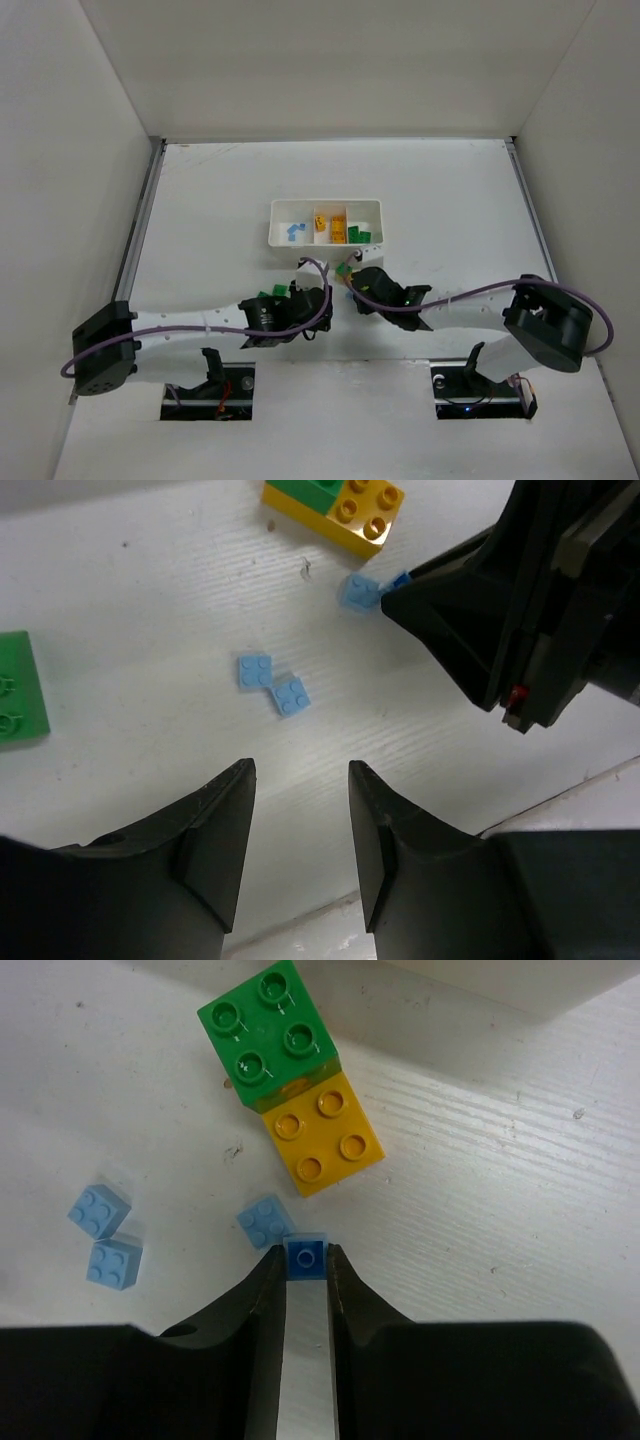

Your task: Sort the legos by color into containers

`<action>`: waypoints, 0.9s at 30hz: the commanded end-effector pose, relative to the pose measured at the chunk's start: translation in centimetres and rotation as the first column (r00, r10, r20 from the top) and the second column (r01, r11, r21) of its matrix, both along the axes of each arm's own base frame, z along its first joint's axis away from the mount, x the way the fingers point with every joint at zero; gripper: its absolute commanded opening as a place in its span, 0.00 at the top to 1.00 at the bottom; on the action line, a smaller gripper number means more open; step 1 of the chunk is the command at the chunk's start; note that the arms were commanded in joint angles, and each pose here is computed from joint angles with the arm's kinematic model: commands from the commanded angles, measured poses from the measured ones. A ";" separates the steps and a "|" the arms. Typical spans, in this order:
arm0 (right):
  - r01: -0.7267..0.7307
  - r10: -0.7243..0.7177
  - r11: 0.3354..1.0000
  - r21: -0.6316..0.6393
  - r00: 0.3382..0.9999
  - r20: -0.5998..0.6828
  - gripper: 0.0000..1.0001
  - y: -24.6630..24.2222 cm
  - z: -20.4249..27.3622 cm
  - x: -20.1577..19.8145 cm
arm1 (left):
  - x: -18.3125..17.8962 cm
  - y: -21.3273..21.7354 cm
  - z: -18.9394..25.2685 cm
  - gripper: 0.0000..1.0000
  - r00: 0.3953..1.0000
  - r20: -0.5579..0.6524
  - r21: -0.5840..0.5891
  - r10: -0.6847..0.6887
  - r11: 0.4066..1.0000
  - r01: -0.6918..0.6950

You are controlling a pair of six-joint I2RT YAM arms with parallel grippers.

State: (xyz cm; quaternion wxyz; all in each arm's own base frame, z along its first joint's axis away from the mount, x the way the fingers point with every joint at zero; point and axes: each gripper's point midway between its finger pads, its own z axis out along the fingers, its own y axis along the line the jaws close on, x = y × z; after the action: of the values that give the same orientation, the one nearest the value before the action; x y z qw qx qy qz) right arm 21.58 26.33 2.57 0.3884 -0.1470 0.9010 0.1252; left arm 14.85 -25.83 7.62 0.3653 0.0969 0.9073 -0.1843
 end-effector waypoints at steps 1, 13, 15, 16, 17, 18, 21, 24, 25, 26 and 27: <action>0.023 -0.028 0.996 0.084 0.998 0.064 0.80 0.7 3.3 0.6 | 0.0 -0.2 -0.6 0.60 0.999 0.000 -0.007 0.051 0.999 -0.051; 0.055 -0.109 0.954 0.294 0.979 0.171 0.79 -1.5 10.3 1.0 | 0.9 -1.5 -3.5 0.62 0.995 0.018 0.049 0.101 0.994 -0.102; 0.058 -0.121 0.947 0.317 0.975 0.185 0.79 -1.7 11.2 1.3 | 1.2 -1.7 -3.6 0.62 0.994 0.022 0.044 0.103 0.994 -0.104; 0.056 -0.124 0.944 0.324 0.973 0.192 0.79 -1.8 11.5 1.4 | 1.3 -1.8 -3.6 0.62 0.995 0.026 0.047 0.101 0.994 -0.102; 0.057 -0.128 0.943 0.327 0.971 0.200 0.79 -2.0 11.8 1.5 | 1.4 -1.9 -3.7 0.62 0.995 0.025 0.049 0.100 0.994 -0.101; 0.059 -0.133 0.943 0.327 0.969 0.207 0.79 -2.2 12.0 1.7 | 1.4 -2.1 -3.8 0.62 0.995 0.025 0.050 0.097 0.994 -0.098; 0.064 -0.142 0.939 0.338 0.967 0.211 0.78 -2.5 12.4 2.0 | 1.6 -2.6 -4.0 0.63 0.995 0.026 0.056 0.093 0.994 -0.095; 0.064 -0.144 0.937 0.344 0.966 0.215 0.78 -2.6 12.6 2.1 | 1.8 -2.7 -4.7 0.66 0.995 0.027 0.080 0.095 0.992 -0.097; 0.063 -0.145 0.937 0.345 0.966 0.215 0.78 -2.6 12.6 2.1 | 1.9 -2.8 -4.8 0.67 0.995 0.026 0.085 0.097 0.992 -0.098; 0.063 -0.145 0.936 0.347 0.965 0.217 0.77 -2.5 12.6 2.1 | 2.0 -2.9 -5.1 0.67 0.995 0.027 0.091 0.098 0.991 -0.100; 0.062 -0.144 0.936 0.348 0.966 0.216 0.77 -2.5 12.6 2.1 | 2.1 -2.9 -5.4 0.68 0.995 0.026 0.097 0.101 0.990 -0.103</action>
State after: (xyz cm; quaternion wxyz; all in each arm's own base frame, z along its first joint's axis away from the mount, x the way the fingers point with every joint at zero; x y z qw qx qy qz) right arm 23.26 23.68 14.03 0.5033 -0.0497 0.8321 0.2278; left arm 16.11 -27.90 1.96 0.3689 0.0791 0.9186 -0.1173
